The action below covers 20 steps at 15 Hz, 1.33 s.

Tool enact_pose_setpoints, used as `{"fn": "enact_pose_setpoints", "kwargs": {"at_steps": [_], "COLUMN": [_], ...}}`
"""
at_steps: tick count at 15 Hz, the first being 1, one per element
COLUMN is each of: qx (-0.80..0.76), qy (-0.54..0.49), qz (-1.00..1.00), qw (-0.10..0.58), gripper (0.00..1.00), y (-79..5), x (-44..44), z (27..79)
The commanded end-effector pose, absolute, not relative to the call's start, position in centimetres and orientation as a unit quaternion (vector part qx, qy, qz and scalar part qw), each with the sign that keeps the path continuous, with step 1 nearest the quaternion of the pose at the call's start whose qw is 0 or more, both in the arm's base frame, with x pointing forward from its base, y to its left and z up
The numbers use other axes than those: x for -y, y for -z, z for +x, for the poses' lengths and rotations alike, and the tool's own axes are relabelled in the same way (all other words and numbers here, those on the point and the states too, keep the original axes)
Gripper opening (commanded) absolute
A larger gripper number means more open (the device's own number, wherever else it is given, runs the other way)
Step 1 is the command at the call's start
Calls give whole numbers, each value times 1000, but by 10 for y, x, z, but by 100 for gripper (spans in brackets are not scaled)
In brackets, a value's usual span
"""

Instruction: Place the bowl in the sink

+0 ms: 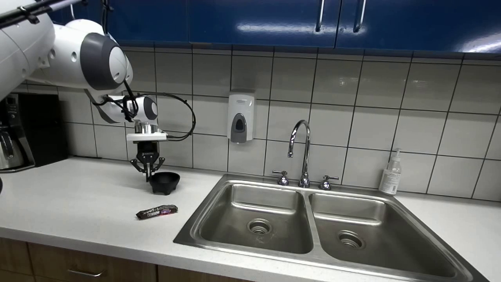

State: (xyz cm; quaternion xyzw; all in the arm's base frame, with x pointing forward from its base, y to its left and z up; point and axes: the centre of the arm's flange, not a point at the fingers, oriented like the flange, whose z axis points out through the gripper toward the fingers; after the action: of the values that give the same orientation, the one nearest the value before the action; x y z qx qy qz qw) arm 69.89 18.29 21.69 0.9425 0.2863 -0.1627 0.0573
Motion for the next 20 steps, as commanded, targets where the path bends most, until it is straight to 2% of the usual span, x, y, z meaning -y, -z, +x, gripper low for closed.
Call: {"fn": "enact_pose_setpoints", "kwargs": {"at_steps": [1, 11, 20], "qx": [-278, -257, -164], "qy": [163, 107, 84], "qz": [944, 958, 980], "qw": [68, 72, 73], "gripper": [2, 2, 2], "y": [-227, -283, -324], "x": [-185, -171, -88], "z": [709, 717, 720]}}
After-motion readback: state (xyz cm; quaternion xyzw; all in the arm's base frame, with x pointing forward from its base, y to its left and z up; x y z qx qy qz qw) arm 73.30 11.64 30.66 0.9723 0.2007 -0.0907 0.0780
